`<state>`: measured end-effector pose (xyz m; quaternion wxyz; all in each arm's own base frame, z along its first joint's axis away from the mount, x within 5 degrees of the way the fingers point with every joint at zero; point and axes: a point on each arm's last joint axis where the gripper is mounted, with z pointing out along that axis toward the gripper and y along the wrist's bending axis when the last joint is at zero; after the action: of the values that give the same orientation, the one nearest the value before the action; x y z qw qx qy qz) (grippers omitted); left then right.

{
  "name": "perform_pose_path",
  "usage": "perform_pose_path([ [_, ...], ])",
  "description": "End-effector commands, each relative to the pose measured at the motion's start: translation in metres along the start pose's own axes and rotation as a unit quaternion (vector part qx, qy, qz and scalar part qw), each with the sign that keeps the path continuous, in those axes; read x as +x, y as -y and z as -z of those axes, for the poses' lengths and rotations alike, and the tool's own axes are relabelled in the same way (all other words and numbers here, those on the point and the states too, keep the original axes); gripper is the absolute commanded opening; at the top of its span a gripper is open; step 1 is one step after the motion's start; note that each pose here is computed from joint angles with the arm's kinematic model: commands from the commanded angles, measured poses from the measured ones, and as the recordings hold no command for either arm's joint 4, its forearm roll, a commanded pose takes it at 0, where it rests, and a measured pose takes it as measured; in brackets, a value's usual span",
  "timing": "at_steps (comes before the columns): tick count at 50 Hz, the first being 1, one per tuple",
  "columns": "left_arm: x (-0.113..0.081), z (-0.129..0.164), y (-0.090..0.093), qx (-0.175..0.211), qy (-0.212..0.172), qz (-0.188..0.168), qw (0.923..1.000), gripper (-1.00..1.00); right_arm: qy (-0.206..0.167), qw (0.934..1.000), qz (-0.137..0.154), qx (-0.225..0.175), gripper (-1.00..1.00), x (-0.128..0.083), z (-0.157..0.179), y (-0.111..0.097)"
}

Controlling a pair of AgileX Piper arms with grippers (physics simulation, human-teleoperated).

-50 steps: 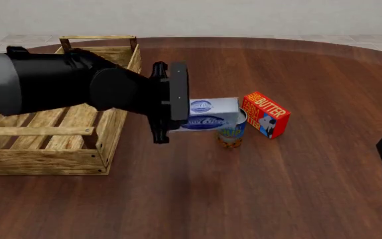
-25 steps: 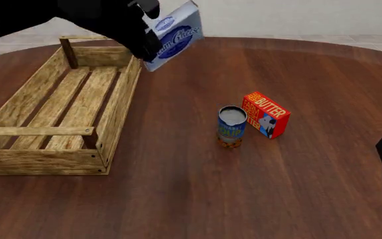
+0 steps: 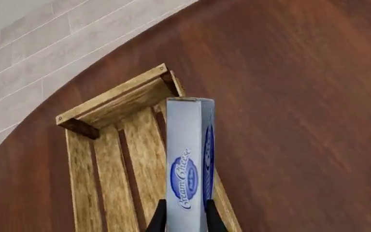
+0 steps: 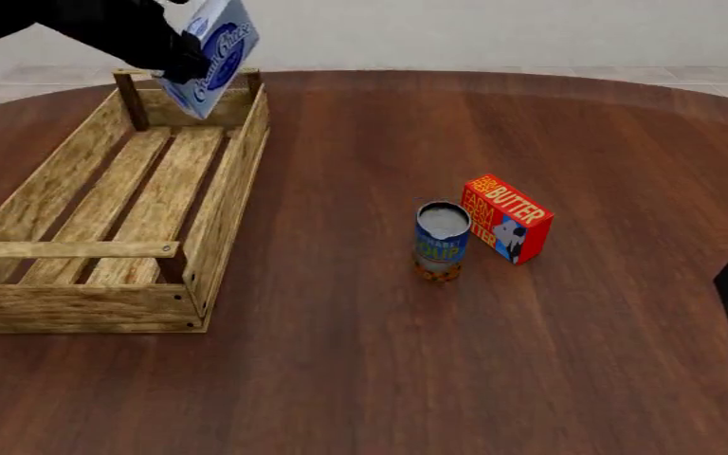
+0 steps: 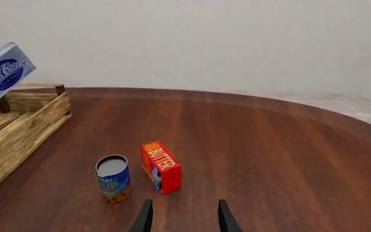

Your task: Pick up the cream cheese and put it in the tray.

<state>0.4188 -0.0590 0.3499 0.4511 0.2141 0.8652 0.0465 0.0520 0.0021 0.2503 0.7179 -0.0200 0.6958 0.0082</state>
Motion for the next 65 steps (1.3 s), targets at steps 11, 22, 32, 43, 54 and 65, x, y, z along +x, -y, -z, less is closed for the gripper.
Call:
perform_pose_path([
  [11, 0.053, -0.025, -0.038, -0.036, -0.046, 0.008, 0.9983, -1.00, -0.002, 1.0000, 0.002, 0.000, 1.00, 0.004, -0.001, 0.000],
  [22, 0.071, -0.042, -0.044, -0.038, -0.066, 0.010, 0.9971, -1.00, -0.003, 1.0000, 0.002, 0.001, 1.00, 0.002, 0.000, 0.000],
  [32, 0.102, -0.065, -0.042, -0.030, -0.094, -0.006, 0.9951, -1.00, -0.004, 1.0000, 0.003, 0.001, 1.00, 0.003, -0.001, 0.000],
  [43, 0.118, -0.086, -0.052, -0.032, -0.114, -0.002, 0.9929, -1.00, -0.007, 0.9999, 0.008, 0.003, 1.00, 0.004, -0.001, 0.000],
  [54, 0.129, -0.096, -0.047, -0.024, -0.125, -0.009, 0.9918, -1.00, -0.007, 1.0000, 0.007, 0.003, 1.00, 0.003, 0.000, 0.000],
  [65, 0.146, -0.102, -0.046, -0.020, -0.138, -0.022, 0.9900, -1.00, -0.007, 0.9999, 0.007, 0.004, 1.00, 0.005, -0.001, 0.000],
])
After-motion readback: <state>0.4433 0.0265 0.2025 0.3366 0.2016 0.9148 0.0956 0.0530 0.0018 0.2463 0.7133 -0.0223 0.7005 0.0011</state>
